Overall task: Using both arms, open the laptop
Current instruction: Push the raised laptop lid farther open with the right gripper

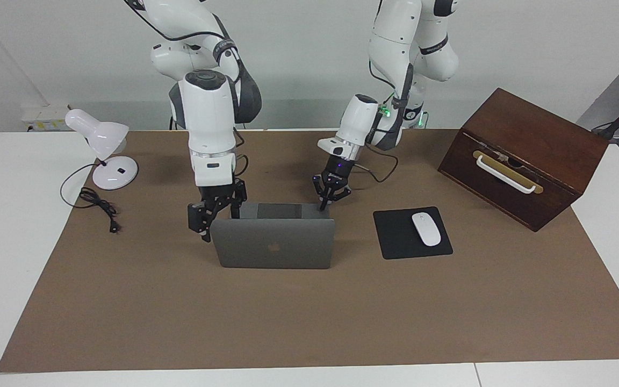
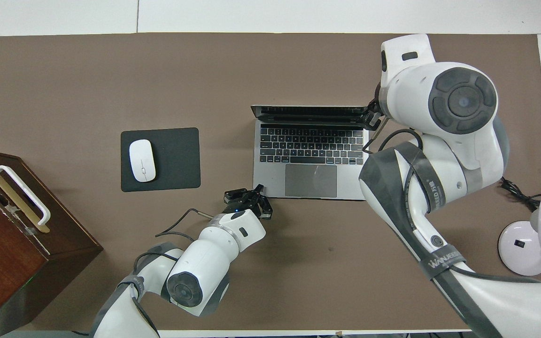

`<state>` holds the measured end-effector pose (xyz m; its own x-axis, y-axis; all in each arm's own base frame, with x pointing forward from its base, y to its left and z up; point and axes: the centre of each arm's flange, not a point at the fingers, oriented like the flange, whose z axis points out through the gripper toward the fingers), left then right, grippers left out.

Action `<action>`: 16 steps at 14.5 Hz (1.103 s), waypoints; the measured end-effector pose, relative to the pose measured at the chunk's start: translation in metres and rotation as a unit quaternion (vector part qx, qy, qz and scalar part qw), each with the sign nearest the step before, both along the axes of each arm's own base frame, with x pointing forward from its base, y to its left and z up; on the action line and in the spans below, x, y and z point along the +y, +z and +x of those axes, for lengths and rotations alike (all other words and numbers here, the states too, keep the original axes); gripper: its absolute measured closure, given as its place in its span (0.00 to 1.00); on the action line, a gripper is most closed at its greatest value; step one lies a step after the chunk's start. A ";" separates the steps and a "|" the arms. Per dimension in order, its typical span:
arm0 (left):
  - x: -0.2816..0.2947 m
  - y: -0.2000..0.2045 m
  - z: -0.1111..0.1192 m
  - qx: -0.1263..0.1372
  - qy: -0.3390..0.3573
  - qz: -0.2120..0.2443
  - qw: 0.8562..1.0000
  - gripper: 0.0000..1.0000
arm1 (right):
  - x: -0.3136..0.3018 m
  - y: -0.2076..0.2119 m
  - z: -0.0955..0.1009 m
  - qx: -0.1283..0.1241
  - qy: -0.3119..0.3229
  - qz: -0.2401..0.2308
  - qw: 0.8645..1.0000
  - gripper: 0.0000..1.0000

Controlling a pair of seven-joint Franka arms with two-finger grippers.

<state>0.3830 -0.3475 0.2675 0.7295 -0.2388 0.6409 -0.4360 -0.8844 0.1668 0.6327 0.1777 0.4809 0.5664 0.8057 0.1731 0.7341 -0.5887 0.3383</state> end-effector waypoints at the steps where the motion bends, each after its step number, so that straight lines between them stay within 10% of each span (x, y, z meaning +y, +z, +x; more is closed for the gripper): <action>1: 0.000 0.000 0.000 0.000 0.000 0.000 1.000 0.99 | -0.003 0.000 0.005 0.000 -0.002 0.004 1.000 0.00; 16: 0.000 0.000 0.000 0.000 0.000 0.000 1.000 0.99 | -0.008 -0.006 0.047 -0.001 -0.031 0.044 0.999 0.00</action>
